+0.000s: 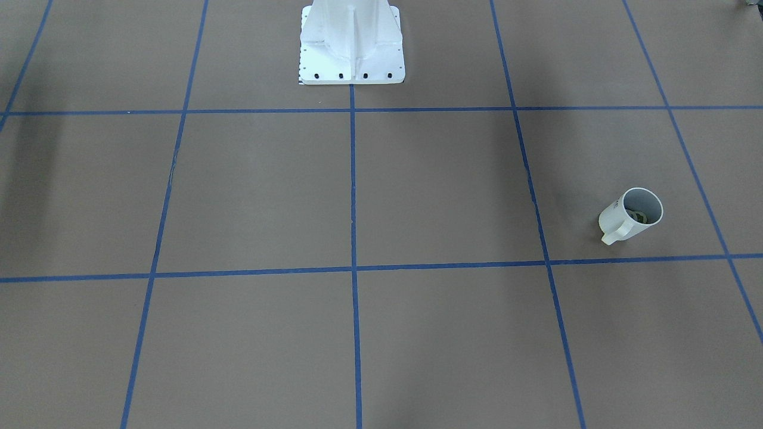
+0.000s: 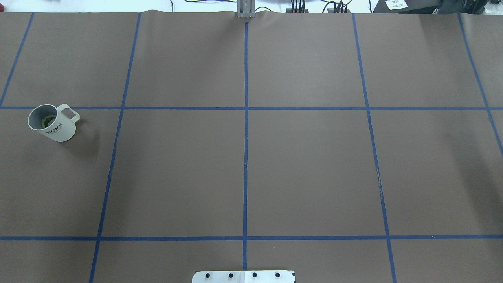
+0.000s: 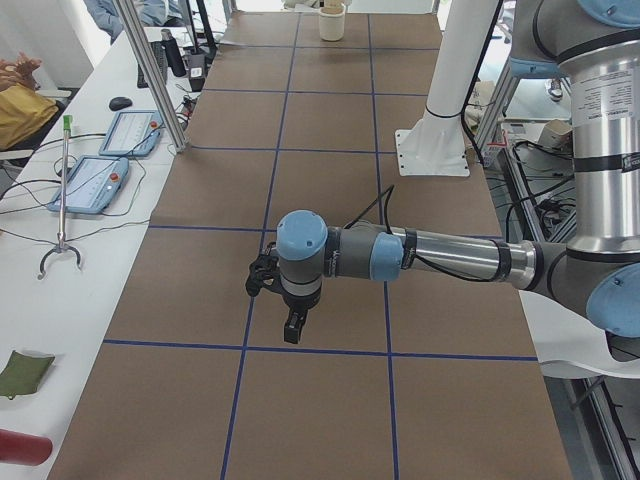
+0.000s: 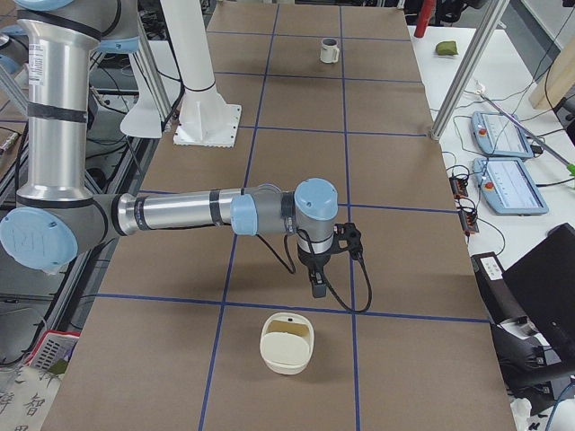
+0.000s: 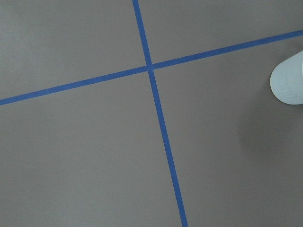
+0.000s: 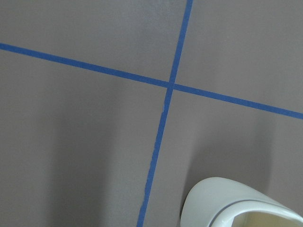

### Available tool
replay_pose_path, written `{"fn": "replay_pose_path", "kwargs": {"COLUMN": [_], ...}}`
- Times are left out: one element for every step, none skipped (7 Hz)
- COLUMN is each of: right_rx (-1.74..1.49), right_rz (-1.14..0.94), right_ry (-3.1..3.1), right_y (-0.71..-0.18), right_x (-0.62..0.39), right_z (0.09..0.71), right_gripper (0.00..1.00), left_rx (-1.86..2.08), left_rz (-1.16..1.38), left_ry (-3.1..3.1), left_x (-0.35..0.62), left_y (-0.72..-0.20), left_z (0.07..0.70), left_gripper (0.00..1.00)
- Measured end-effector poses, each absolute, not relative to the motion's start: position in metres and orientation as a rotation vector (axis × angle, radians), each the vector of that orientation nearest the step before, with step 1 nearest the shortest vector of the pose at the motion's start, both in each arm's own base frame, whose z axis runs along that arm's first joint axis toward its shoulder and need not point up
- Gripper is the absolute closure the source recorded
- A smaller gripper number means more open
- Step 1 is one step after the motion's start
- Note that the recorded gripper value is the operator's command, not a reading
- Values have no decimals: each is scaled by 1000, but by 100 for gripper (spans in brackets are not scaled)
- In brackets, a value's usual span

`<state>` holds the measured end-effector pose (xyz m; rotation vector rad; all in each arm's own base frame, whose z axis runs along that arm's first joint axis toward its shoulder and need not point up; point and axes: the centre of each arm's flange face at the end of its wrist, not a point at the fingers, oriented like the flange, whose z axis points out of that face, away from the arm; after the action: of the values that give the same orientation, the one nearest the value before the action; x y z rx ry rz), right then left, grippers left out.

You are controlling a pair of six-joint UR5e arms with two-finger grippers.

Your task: Left arm hands cup to right arm to dump lemon

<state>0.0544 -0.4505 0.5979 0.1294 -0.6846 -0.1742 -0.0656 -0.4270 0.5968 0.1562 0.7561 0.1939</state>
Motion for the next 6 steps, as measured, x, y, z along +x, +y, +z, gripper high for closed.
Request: {"fn": "replay_pose_path", "kwargs": {"right_rx": [139,160,209,279,374,441], "right_rz": [-178,-186,-204,-230,-260,-269], "right_ry": [-683,-682,-682,-678,-669,-666], "right_y": [-451,-454,-462,-469,-476,-482], "right_x": [55,54,54,53,53,53], "right_z": [593,584,569,557,544,535], "right_gripper": [0,0,0,0,0,0], "left_rx": [168,180,188,204,243,309], "left_rz": [198,199,200,206,220,241], "left_ry": [755,753,751,749,746,715], "left_x": [-66,-66,-66,-66,-66,-69], "left_y": [-426,-422,-422,-426,-434,-449], "left_z": [590,582,577,570,558,541], "left_gripper": [0,0,0,0,0,0]}}
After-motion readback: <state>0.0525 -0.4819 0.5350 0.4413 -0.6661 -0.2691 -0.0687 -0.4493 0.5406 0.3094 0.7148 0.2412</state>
